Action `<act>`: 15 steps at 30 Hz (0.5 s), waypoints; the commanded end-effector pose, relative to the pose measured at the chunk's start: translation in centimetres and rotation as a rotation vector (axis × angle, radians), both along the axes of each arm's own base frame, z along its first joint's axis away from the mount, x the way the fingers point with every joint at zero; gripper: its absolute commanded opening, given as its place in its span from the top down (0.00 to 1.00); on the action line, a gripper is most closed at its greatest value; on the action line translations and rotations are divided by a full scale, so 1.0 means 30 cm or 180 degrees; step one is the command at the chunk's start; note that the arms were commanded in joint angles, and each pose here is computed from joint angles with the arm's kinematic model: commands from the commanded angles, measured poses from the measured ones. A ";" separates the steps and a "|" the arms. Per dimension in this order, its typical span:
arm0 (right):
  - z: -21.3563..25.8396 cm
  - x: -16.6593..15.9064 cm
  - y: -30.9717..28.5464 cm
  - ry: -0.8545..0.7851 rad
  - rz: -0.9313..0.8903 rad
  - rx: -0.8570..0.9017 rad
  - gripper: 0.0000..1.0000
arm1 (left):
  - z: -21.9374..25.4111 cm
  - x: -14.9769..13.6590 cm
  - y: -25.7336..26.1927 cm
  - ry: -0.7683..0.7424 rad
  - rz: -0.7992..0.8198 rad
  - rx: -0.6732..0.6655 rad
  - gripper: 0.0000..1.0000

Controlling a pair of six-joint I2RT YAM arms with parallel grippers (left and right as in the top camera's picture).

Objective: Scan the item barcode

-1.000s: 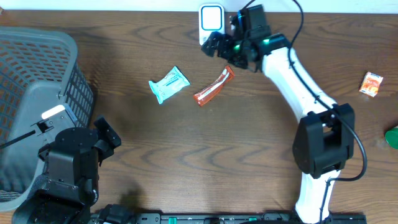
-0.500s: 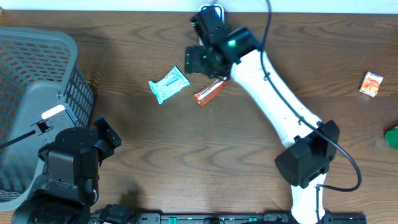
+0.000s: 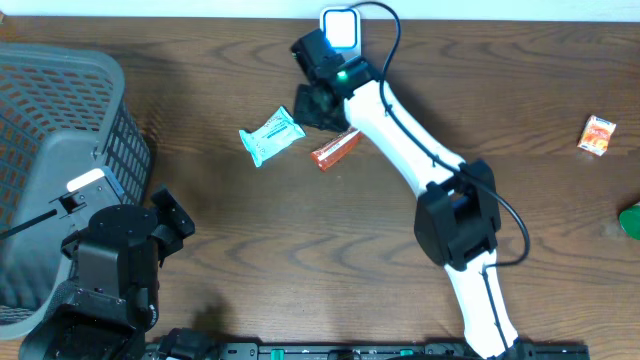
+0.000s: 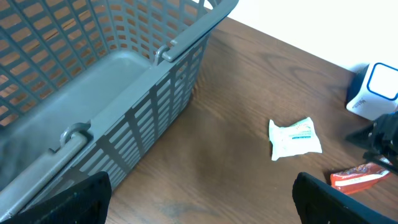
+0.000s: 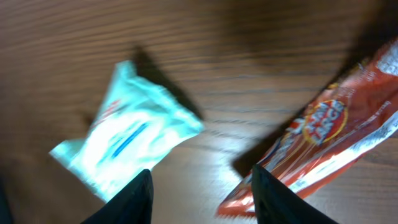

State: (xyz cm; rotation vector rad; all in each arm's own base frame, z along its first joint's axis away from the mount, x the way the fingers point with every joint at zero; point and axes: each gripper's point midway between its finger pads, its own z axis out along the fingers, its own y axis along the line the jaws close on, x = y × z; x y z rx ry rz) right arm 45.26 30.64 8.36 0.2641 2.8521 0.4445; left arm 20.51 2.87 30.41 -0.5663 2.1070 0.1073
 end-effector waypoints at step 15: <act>-0.118 -0.128 -0.077 0.0946 -0.0485 -0.0024 0.56 | 0.001 -0.002 0.010 -0.0007 0.0048 0.0022 0.07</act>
